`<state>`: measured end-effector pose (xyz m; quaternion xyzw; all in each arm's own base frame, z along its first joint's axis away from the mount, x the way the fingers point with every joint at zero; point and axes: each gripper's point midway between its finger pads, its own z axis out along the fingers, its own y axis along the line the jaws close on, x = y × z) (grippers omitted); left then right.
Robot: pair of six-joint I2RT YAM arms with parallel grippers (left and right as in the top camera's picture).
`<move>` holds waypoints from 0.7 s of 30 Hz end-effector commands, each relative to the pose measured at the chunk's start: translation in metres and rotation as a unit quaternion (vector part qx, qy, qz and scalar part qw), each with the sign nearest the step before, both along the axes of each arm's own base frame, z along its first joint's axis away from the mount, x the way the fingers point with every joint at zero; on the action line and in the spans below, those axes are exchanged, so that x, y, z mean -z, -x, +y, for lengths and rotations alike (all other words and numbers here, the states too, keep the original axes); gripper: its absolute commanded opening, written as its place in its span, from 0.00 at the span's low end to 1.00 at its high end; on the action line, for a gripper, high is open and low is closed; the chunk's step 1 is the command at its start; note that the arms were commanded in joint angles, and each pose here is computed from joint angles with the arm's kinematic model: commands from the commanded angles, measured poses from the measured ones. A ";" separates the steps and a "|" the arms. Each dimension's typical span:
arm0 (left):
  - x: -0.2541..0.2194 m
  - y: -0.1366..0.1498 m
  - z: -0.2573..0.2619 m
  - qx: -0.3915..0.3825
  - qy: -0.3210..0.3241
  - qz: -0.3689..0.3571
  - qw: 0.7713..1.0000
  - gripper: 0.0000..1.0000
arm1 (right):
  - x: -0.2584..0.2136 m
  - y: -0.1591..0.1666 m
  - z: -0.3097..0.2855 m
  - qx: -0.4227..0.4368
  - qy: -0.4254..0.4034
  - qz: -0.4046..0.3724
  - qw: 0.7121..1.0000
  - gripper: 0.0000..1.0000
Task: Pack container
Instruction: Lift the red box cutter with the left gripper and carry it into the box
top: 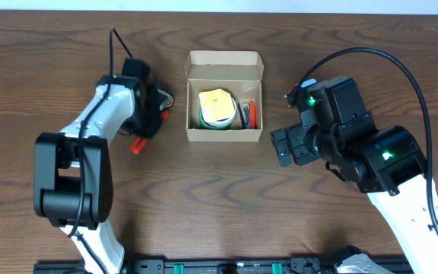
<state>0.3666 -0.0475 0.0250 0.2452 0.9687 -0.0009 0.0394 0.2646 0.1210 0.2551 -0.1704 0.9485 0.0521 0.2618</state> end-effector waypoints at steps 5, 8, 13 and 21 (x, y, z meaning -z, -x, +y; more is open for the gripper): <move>-0.110 -0.018 -0.037 0.116 0.069 -0.118 0.984 0.06 | -0.002 0.001 -0.003 -0.002 0.002 -0.005 1.000 0.99; -0.138 -0.007 -0.070 0.208 0.119 -0.152 0.959 0.06 | -0.002 0.001 -0.003 -0.002 0.002 -0.005 1.000 0.99; -0.163 0.014 -0.125 0.337 0.171 -0.189 0.907 0.06 | -0.002 0.001 -0.003 -0.002 0.002 -0.005 1.000 0.99; -0.151 0.034 -0.200 0.510 0.143 -0.213 0.821 0.06 | -0.002 0.001 -0.003 -0.002 0.002 -0.005 1.000 0.99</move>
